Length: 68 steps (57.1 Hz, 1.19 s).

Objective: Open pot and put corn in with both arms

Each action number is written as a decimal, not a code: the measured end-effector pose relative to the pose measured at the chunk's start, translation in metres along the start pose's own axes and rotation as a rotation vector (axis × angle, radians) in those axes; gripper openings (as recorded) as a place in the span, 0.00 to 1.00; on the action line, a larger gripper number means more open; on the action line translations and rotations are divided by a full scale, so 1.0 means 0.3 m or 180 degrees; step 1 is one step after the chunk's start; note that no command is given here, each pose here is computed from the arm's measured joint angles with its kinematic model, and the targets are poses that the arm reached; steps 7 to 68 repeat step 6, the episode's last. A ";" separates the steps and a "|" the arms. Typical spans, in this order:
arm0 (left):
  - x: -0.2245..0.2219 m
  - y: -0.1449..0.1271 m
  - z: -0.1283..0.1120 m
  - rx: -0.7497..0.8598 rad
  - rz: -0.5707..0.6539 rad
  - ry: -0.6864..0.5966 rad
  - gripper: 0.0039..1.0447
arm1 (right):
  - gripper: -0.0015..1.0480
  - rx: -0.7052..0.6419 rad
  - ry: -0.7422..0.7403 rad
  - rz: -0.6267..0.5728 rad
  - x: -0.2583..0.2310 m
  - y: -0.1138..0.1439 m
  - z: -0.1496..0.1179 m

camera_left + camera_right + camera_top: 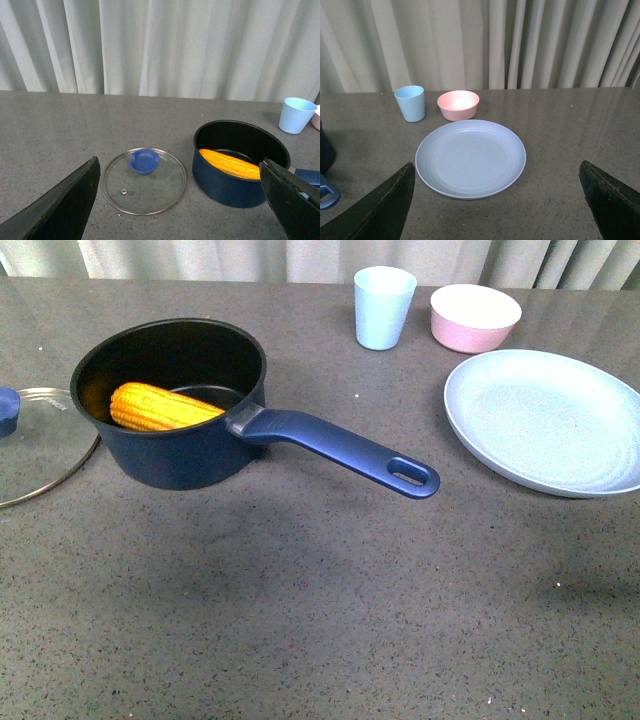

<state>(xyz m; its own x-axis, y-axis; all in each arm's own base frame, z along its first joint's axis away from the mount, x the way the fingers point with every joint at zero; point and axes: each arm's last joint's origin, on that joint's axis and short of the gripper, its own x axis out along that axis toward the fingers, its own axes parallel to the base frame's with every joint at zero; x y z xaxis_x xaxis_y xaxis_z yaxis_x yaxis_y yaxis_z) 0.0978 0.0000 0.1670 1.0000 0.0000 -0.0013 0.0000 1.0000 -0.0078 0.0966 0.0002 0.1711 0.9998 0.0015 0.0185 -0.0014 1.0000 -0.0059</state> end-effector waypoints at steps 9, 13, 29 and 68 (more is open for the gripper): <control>0.000 0.000 0.000 0.0000 0.0000 0.0000 0.92 | 0.91 0.0000 0.0001 0.0001 0.000 0.000 0.000; 0.000 0.000 0.000 0.0000 0.0000 0.0000 0.92 | 0.91 0.0000 0.0001 0.0001 0.000 0.000 0.000; 0.000 0.000 0.000 0.0000 0.0000 0.0000 0.92 | 0.91 0.0000 0.0001 0.0001 0.000 0.000 0.000; 0.000 0.000 0.000 0.0000 0.0000 0.0000 0.92 | 0.91 0.0000 0.0001 0.0001 0.000 0.000 0.000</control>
